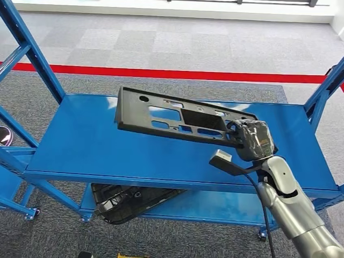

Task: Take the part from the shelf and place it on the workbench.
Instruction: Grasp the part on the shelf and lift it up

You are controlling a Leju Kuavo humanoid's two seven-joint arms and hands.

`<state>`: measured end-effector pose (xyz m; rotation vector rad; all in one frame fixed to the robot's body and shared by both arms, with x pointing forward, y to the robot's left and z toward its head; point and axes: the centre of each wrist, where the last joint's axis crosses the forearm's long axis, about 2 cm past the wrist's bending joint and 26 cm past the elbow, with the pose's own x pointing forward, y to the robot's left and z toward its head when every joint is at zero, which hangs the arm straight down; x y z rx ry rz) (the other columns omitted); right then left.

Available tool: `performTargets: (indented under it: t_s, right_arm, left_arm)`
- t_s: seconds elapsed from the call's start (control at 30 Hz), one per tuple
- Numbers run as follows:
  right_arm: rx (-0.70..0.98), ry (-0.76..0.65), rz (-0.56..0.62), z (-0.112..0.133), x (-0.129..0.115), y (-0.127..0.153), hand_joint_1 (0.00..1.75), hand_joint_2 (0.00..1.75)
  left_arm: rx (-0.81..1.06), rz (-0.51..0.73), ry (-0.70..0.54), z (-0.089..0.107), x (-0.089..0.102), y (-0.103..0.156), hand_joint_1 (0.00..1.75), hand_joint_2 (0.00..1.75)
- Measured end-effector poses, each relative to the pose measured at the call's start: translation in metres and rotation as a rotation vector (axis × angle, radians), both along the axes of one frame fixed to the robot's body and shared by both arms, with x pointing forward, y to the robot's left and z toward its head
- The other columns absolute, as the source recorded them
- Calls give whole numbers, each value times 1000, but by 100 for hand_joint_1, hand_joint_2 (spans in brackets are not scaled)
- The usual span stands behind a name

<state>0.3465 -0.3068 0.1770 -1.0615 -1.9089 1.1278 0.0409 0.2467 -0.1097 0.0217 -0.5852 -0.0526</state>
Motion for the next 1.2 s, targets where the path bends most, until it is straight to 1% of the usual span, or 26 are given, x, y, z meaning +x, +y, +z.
performTargets:
  t_s: [0.2,0.3,0.4,0.5,0.63,0.93,1.1,1.2]
  right_arm:
    - [241,5,111,34,-24,-21,175,175]
    - [331,20,181,44,-34,-24,175,175]
    - [435,66,278,48,-46,-23,175,175]
    - [506,110,364,47,-60,-19,175,175]
    - [552,163,459,44,-78,-11,175,175]
    - [677,328,665,26,-119,17,175,175]
    - [740,452,761,12,-141,31,175,175]
    - [761,511,789,4,-152,37,175,175]
  left_arm:
    - [2,18,3,0,-1,0,0,0]
    - [4,28,1,0,-2,1,0,0]
    - [8,40,-1,0,-2,1,0,0]
    - [9,51,0,0,-3,1,0,0]
    - [9,78,3,0,-3,2,0,0]
    - [16,143,27,-1,-5,3,0,0]
    - [13,174,37,-1,-6,3,0,0]
    - [14,184,40,-1,-6,3,0,0]
